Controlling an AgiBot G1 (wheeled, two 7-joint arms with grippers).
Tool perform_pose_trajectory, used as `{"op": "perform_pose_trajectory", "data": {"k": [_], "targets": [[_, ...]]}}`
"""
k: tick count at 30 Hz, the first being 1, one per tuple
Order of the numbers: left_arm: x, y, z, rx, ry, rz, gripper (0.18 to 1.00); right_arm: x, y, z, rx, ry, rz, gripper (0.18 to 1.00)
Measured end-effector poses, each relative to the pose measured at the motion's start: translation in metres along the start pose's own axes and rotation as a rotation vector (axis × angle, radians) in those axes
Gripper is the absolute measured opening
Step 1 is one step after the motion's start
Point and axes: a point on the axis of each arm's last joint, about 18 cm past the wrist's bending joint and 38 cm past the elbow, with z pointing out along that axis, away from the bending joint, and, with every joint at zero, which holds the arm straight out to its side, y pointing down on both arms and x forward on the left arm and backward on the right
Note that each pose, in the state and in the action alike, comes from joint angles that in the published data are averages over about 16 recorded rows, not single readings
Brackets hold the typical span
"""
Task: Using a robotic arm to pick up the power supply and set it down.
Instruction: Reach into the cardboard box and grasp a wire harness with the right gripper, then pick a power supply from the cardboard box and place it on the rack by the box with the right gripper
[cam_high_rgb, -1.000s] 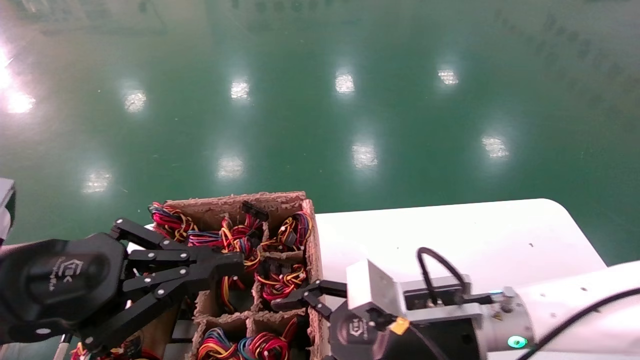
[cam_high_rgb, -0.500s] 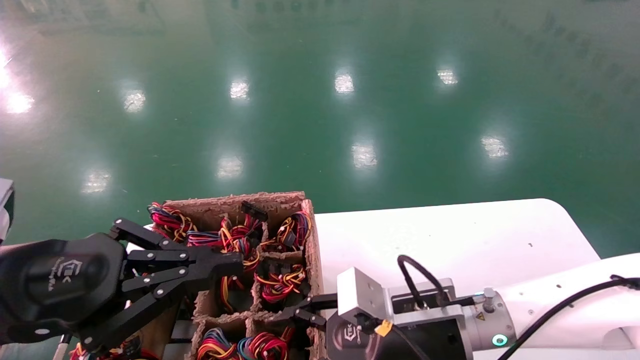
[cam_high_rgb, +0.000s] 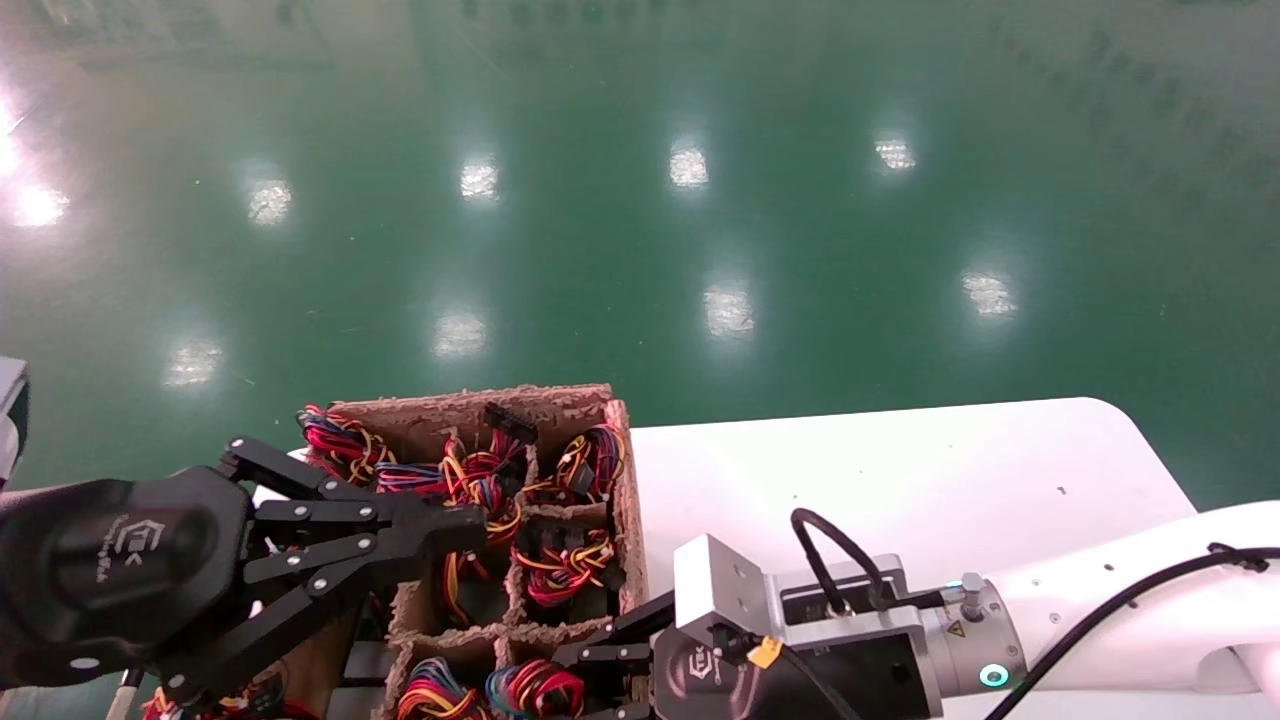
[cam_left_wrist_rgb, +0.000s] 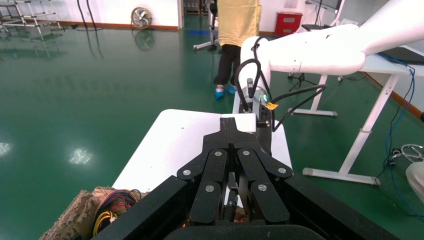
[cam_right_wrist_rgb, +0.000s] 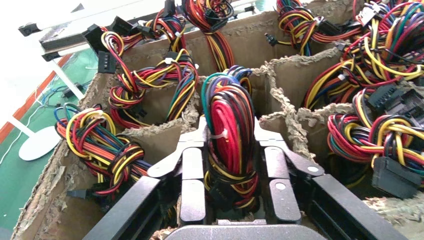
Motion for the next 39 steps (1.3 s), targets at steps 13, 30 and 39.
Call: {"op": "perform_pose_trajectory", "data": {"k": [13,30,39], "targets": [[0.000,0.000,0.000,0.000,0.000,0.000,0.191,0.000,-0.013,-0.011,0.035,-0.006,0.003,0.261],[0.000,0.000,0.000,0.000,0.000,0.000,0.191,-0.002,-0.091,-0.047,0.240,0.010,0.002,0.227],[0.000,0.000,0.000,0.000,0.000,0.000,0.191,-0.001,-0.128,-0.079,0.420,0.057,0.037,0.226]]}}
